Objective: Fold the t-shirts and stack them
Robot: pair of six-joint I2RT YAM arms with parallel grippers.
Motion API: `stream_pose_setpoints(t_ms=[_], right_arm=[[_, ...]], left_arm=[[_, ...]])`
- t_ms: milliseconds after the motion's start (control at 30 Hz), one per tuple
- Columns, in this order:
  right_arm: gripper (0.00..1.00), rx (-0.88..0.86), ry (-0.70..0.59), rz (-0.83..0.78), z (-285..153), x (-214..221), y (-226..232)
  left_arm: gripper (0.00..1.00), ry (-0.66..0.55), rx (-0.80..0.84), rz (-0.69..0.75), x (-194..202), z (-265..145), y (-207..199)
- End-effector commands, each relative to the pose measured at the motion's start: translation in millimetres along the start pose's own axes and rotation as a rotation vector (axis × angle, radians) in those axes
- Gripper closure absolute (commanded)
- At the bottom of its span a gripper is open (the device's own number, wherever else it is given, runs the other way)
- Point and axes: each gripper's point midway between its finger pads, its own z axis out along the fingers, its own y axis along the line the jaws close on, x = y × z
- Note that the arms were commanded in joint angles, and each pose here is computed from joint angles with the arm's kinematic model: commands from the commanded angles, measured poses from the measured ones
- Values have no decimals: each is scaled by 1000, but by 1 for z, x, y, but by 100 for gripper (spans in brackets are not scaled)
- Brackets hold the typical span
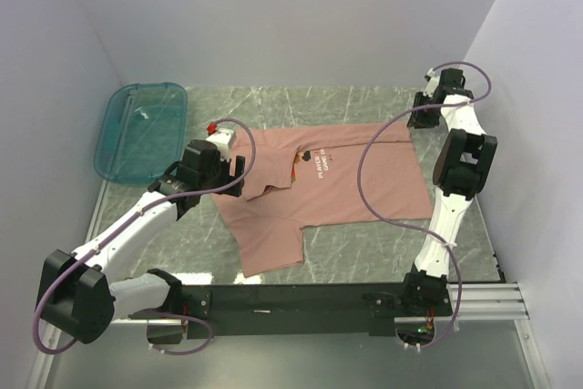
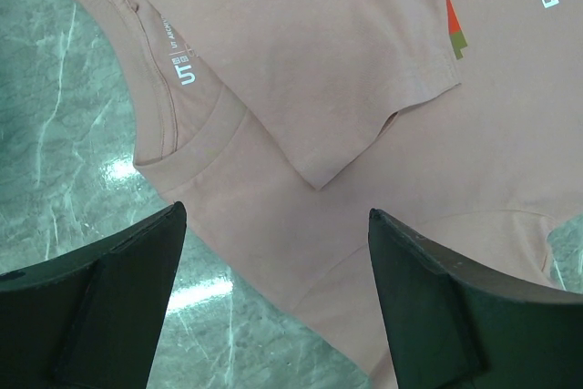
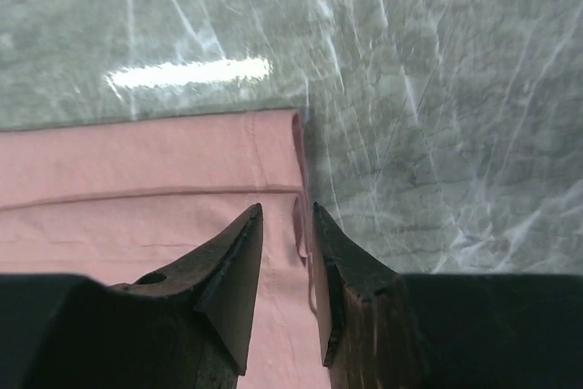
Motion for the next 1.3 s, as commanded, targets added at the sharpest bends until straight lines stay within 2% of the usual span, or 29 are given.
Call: stream_pose_setpoints(t_ms=[0,300,500,633,867,1033,1133,1167,1267], right_arm=[[64,12,1,2,-2,-7,2],[66,-2,27,-1,5,-1,4],[79,-27,26,-5,4,-1,8],[78,-21,26,-2,4,-1,8],[70,-11,38,7,9,0,4],[72,-36,55,1,13,4,9],[78,-45,48,-2,11,2,11],[85,-48,43,-6,11,1,12],[95,-58,27,-12,6,-2,14]], left_arm=[[14,-41,19,13,-17,-2,-5],[14,-39,17,12,-17,-2,-5],[14,-37,18,12,-16,-1,-5],[14,-34,16,12,-16,-1,-5],[14,-32,12,12,-15,-1,-4],[14,-29,10,12,-14,0,-4],[14,-27,10,12,-14,1,-4],[14,-29,10,12,-14,0,-4],[14,-29,10,12,-14,0,-4]])
